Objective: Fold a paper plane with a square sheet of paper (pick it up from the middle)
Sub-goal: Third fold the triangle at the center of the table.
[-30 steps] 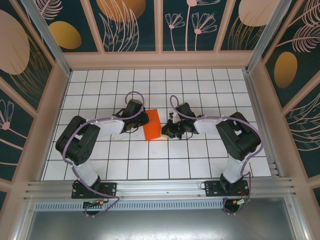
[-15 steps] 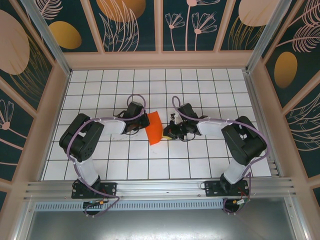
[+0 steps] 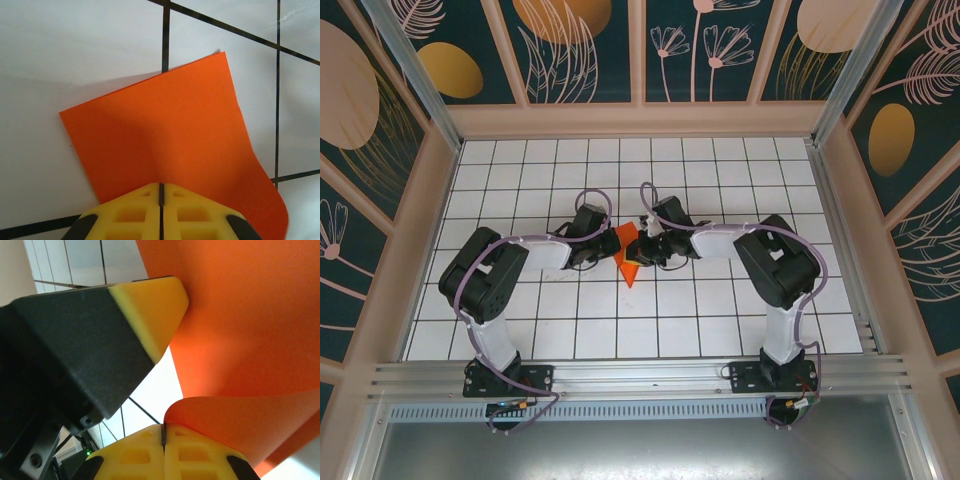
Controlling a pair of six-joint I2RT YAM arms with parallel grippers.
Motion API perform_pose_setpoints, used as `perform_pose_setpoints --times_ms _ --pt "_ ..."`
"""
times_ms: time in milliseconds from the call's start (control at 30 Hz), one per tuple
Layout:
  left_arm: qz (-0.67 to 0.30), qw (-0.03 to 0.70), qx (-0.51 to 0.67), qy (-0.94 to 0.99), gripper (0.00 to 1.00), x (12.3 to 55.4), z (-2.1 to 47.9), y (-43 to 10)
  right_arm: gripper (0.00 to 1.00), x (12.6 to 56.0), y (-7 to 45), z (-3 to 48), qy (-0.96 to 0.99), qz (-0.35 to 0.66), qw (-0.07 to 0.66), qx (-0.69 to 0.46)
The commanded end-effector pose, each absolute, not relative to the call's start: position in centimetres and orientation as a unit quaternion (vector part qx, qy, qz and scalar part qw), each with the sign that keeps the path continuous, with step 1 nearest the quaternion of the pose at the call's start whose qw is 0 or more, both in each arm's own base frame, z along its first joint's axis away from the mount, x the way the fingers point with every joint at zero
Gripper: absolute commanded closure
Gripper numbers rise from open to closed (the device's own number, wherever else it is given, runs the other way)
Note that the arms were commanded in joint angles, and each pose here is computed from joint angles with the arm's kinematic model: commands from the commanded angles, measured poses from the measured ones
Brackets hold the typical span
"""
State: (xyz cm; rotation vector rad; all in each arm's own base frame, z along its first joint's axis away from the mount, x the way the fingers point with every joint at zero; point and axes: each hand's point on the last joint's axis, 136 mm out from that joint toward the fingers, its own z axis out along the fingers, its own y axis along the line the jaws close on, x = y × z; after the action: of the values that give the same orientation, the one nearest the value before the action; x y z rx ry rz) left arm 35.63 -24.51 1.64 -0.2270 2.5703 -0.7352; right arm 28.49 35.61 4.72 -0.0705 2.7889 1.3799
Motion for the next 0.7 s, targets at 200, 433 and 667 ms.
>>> perform_pose_setpoints --times_ms 200,433,667 --pt "-0.277 0.271 -0.076 0.919 0.85 37.0 5.6 -24.6 1.0 29.3 36.1 3.4 0.899 0.436 0.029 -0.029" --pt "-0.25 0.241 -0.091 0.933 0.88 36.3 2.4 -24.0 1.0 29.3 35.9 3.1 0.901 0.431 0.031 -0.03" --pt "-0.239 0.225 -0.095 0.94 0.91 35.9 1.1 -23.7 1.0 29.4 35.7 2.4 0.906 0.422 0.032 -0.025"
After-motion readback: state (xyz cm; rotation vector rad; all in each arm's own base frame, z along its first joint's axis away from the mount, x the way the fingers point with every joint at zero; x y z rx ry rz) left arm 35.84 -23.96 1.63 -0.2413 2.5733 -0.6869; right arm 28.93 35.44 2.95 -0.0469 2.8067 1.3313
